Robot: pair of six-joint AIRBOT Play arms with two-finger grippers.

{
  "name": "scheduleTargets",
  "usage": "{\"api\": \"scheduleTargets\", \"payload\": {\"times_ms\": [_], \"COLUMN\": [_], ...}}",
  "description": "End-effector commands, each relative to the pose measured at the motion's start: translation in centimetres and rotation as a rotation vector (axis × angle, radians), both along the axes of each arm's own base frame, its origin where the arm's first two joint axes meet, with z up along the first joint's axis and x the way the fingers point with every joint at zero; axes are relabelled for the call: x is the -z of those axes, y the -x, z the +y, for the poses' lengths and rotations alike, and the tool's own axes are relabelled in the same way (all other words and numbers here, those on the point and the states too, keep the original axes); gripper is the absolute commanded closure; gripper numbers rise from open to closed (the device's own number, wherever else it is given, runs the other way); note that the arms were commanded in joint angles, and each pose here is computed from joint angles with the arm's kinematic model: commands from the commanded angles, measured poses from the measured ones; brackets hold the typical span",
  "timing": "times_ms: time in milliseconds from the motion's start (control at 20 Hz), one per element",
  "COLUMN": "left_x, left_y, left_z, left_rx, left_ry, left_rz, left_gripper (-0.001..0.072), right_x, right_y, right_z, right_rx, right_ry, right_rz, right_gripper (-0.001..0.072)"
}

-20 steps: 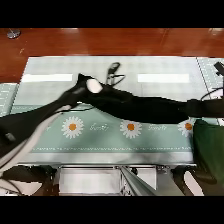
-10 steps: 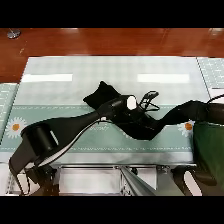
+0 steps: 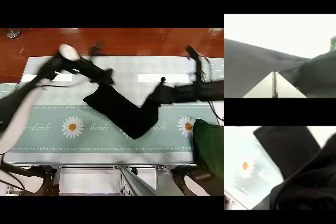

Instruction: Fold the shirts.

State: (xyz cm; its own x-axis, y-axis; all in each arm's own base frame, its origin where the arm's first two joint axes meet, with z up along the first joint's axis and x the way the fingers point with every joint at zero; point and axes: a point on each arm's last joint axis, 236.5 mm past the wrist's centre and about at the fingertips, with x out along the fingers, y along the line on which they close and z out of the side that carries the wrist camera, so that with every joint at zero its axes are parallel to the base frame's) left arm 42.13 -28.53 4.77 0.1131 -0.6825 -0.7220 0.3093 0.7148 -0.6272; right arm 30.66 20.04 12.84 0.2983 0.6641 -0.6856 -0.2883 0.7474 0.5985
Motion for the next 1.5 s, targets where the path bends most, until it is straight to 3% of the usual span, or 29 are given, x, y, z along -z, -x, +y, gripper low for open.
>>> {"api": "scheduleTargets", "payload": {"times_ms": [0, 200, 300, 500, 550, 600, 650, 700, 800, 950, 1100, 1150, 1300, 1450], "left_x": [-3.4, -4.9, -4.6, -2.7, -1.8, -0.7, 0.2, 1.1, 1.3, 1.2, 1.2, 1.2, 1.2, 1.2], "left_y": [-1.2, 5.1, 9.1, 14.5, 15.0, 15.5, 15.8, 16.1, 16.1, 16.1, 16.2, 16.2, 16.2, 16.3], "left_z": [14.4, 22.7, 22.7, 19.2, 18.8, 18.5, 18.3, 18.3, 18.3, 18.2, 18.2, 18.2, 18.2, 17.9], "left_rx": [-0.219, -0.440, -0.478, -0.534, -0.554, -0.571, -0.579, -0.580, -0.572, -0.566, -0.565, -0.565, -0.565, -0.557], "left_ry": [-0.134, -0.149, -0.147, 0.024, 0.055, 0.074, 0.084, 0.082, 0.074, 0.075, 0.076, 0.076, 0.078, 0.078], "left_rz": [-0.071, -0.158, -0.202, -0.202, -0.189, -0.169, -0.144, -0.120, -0.129, -0.127, -0.124, -0.124, -0.122, -0.123], "left_gripper": [0.0687, 0.0687, 0.0687, 0.0686, 0.0686, 0.0686, 0.0686, 0.0686, 0.0686, 0.0686, 0.0686, 0.0686, 0.0686, 0.0686], "right_x": [1.2, 4.5, 6.4, 11.4, 12.6, 13.4, 13.7, 13.5, 11.5, 6.4, 4.0, 4.1, 9.1, 16.0], "right_y": [-4.0, -7.5, -9.1, -13.1, -13.9, -14.3, -14.2, -13.9, -14.2, -14.5, -10.9, -10.0, -5.9, 0.7], "right_z": [7.4, 14.8, 17.5, 20.6, 20.8, 20.9, 20.9, 20.5, 17.0, 5.3, -6.6, -8.7, -9.4, -5.1], "right_rx": [-0.137, -0.251, -0.294, -0.248, -0.215, -0.202, -0.202, -0.223, -0.260, -0.195, -0.120, -0.032, 0.234, 0.478], "right_ry": [-0.004, 0.005, 0.010, 0.017, 0.005, -0.004, -0.015, -0.022, 0.003, 0.072, 0.270, 0.272, 0.144, -0.127], "right_rz": [0.029, 0.086, 0.096, 0.130, 0.146, 0.158, 0.180, 0.190, 0.176, 0.243, 0.277, 0.267, 0.239, 0.354], "right_gripper": [0.0679, 0.0679, 0.0679, 0.0669, 0.0619, 0.0480, 0.0207, 0.0089, 0.0089, 0.0089, 0.0089, 0.0089, 0.0089, 0.0090]}}
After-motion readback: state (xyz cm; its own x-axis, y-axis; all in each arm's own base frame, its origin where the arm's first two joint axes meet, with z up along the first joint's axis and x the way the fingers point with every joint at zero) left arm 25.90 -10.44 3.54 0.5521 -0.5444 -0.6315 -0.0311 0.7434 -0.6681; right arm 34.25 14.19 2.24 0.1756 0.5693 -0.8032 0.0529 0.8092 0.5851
